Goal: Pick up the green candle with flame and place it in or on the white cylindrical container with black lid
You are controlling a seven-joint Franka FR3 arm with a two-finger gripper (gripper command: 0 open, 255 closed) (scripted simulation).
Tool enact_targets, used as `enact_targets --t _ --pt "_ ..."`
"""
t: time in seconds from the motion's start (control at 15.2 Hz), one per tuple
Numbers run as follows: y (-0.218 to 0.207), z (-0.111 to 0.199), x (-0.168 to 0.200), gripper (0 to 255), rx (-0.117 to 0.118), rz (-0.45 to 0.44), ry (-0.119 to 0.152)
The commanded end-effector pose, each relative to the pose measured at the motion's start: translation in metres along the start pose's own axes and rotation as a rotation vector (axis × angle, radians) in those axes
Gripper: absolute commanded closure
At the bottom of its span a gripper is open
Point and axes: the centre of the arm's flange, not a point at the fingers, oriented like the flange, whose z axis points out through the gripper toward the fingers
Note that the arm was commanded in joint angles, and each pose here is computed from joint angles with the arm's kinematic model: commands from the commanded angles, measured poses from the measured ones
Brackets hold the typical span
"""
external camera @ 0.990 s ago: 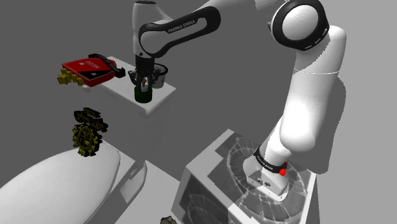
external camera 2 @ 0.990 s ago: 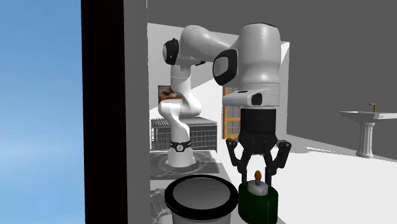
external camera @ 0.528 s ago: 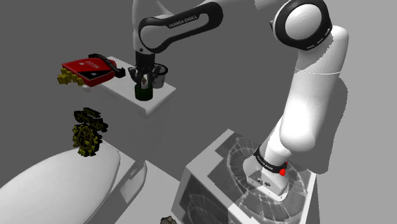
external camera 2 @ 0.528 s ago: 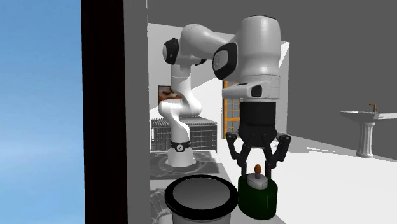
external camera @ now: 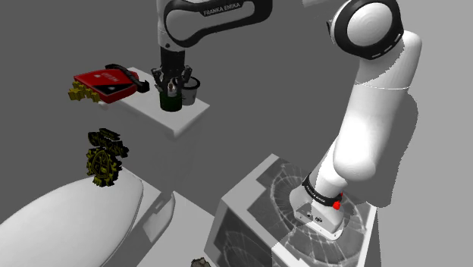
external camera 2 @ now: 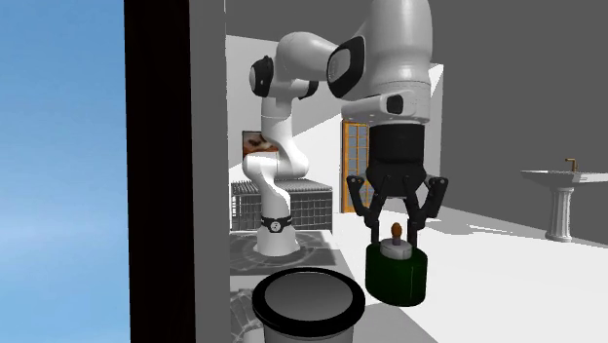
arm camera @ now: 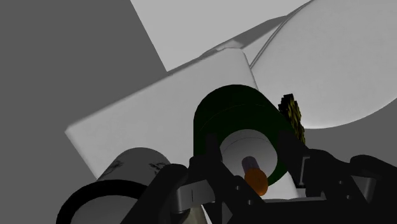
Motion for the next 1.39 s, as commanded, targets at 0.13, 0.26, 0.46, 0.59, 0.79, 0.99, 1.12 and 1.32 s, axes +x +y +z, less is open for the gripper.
enact_targets --t 0.13,0.26,0.46,0.59,0.79,0.99,1.12,1.32 --pt "0.001 -0.021 0.000 255 0.000 0.000 0.000" --pt "0.001 -0.032 0.000 255 0.000 0.000 0.000" --pt "0.001 -0.048 0.001 255 0.000 0.000 0.000" --pt "0.001 -0.058 0.001 255 0.000 0.000 0.000" --pt "0.001 -0.074 0.001 255 0.000 0.000 0.000" --pt "0.001 -0.090 0.001 255 0.000 0.000 0.000" --pt "0.001 -0.100 0.002 255 0.000 0.000 0.000" --pt "0.001 -0.116 0.002 255 0.000 0.000 0.000"
